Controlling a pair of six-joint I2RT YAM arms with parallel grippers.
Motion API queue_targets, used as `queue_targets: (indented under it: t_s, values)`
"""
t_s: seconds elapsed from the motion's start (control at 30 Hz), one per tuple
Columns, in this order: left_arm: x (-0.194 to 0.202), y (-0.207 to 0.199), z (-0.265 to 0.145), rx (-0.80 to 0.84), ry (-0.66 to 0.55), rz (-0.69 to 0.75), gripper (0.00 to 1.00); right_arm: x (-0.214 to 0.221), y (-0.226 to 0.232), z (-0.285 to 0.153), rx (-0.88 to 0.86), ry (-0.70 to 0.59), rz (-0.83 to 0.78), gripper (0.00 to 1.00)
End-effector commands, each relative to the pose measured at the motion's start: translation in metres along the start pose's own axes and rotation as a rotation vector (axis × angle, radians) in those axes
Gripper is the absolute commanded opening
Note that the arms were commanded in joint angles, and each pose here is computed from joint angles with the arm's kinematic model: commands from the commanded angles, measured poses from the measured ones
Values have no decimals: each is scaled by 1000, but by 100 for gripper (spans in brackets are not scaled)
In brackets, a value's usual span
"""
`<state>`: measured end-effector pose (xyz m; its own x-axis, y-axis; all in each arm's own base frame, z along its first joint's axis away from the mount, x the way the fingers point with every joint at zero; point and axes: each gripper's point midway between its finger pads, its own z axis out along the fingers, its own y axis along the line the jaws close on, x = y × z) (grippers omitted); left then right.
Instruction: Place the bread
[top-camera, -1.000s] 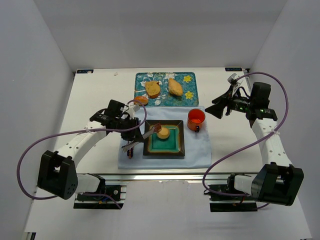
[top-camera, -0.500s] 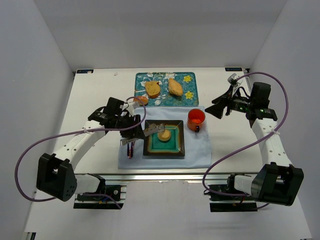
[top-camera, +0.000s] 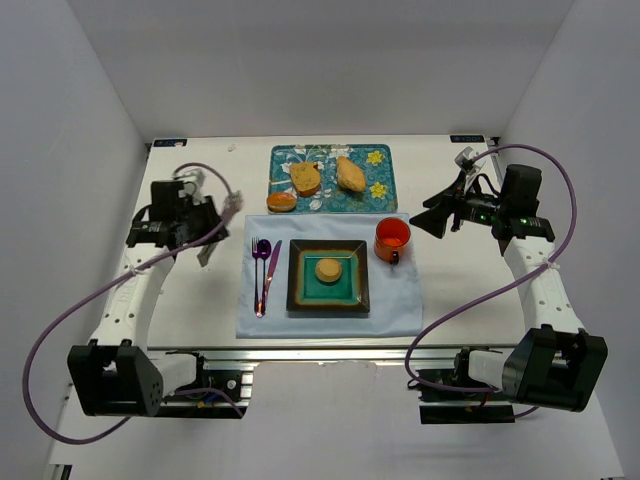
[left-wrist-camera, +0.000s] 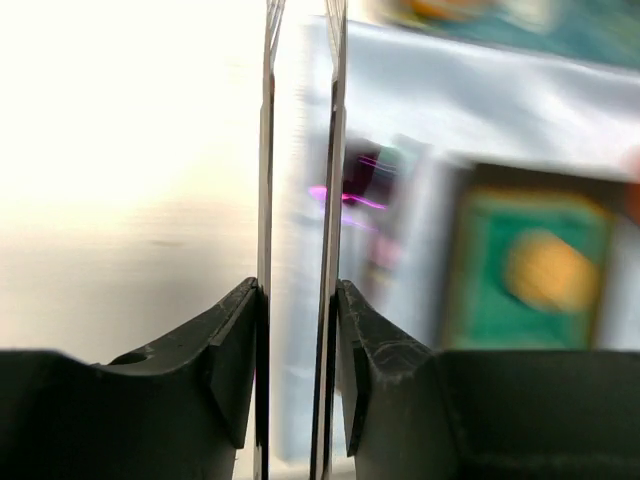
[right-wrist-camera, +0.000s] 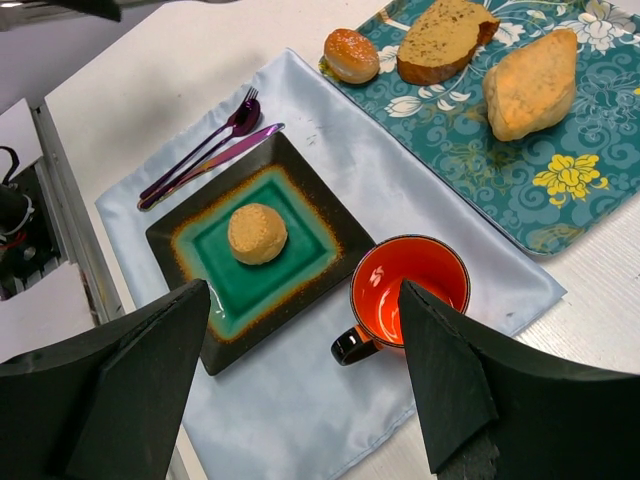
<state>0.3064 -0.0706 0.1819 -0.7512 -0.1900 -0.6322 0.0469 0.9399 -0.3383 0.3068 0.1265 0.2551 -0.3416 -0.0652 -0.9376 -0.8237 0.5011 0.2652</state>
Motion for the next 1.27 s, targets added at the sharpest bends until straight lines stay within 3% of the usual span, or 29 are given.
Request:
queue_targets:
  t_s: [0.0,0.03,0.2,0.27,0.5,0.67,0.77,0.8,0.87,1.0,1.07,1.23]
  values:
    - [-1,90,10,-295,-67,30,44,-5,8,-3,-32,-17,-33,81]
    - [-12,99,15,-312,-115,44,45,-5,9,-3,-37,-15,-32,81]
    - [-17,139,56,-378,-121,117,46,-3,15,-5,-59,-3,-45,81]
    - [-1,150,76,-376,-75,103,48,-2,16,-5,-61,-1,-46,81]
    - [22,168,108,-403,5,52,67,4,18,-7,-47,5,-51,81]
    - [33,172,115,-416,32,9,75,7,17,-7,-49,10,-48,81]
    - [28,177,107,-455,11,-7,83,5,13,-7,-33,20,-54,83]
    - [24,177,103,-467,-3,-12,89,5,12,-7,-30,21,-54,89]
    - [5,176,86,-490,-63,-30,98,3,8,-7,-4,30,-45,89]
    - [-36,155,50,-458,-195,-59,98,0,-25,-10,212,39,142,89]
    - [-55,134,27,-399,-278,-89,98,2,-47,-15,343,58,207,89]
    - [-70,54,-5,-36,-382,-113,98,-10,-56,-10,325,46,180,89]
